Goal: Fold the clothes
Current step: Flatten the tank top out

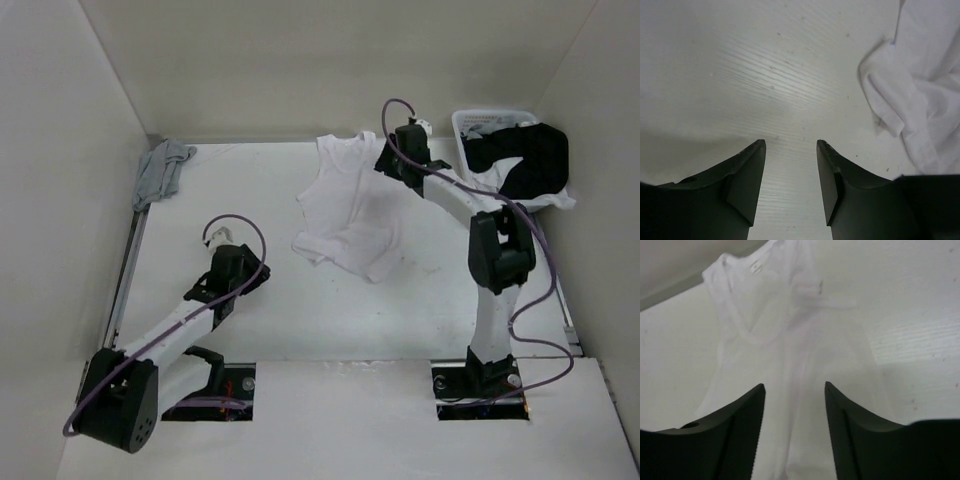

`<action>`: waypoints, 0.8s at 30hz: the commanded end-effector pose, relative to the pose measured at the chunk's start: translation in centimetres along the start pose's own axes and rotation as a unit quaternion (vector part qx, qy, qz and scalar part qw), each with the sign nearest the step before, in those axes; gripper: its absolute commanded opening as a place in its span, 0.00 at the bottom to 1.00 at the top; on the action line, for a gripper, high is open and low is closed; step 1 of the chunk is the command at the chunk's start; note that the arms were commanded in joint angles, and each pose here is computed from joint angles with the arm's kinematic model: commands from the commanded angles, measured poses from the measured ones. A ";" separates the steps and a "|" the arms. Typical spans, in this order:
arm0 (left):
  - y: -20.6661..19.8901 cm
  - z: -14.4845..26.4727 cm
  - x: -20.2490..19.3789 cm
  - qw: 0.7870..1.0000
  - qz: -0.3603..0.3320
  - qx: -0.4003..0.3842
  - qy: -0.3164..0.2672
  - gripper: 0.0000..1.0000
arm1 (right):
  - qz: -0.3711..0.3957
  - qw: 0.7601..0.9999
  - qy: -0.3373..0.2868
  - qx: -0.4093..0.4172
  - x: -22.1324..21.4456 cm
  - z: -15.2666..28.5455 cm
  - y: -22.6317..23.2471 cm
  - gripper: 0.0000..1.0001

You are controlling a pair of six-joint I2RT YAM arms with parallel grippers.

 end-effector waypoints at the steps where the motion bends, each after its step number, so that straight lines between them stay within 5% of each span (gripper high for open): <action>1: -4.4 -0.5 2.3 0.996 -0.010 -0.066 -0.051 0.44 | 0.043 0.997 -0.011 0.059 -2.9 5.8 3.1 0.52; 4: -7.5 -1.5 2.6 0.994 -0.032 -0.092 -0.056 0.43 | 0.051 0.996 0.012 0.072 -7.1 9.3 1.8 0.23; 7: -9.7 -3.7 3.2 0.993 -0.056 -0.090 -0.059 0.43 | 0.053 0.995 0.045 0.074 -11.1 12.2 0.3 0.09; 9: -10.3 -5.2 3.5 0.993 -0.063 -0.077 -0.059 0.43 | 0.062 0.993 0.066 0.074 -13.6 14.1 -0.9 0.12; 13: -10.3 -8.3 4.1 0.994 -0.077 -0.047 -0.062 0.44 | 0.078 0.992 0.079 0.061 -16.9 17.3 -3.3 0.44; 15: -10.3 -9.5 4.0 0.994 -0.084 -0.041 -0.053 0.44 | 0.094 0.990 0.091 0.050 -18.1 18.2 -4.2 0.53; 24: -11.1 -12.2 3.4 0.994 -0.098 -0.051 -0.026 0.48 | 0.149 0.980 0.131 0.018 -21.2 19.0 -5.7 0.58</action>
Point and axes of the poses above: each gripper's point midway between its finger pads, its own z axis back along the fingers, its own y axis along the line the jaws close on, x = y × z, the point moved 10 cm from there along z, back along the fingers, and after that the axes turned 8 degrees about -z, right-handed, at the moved point
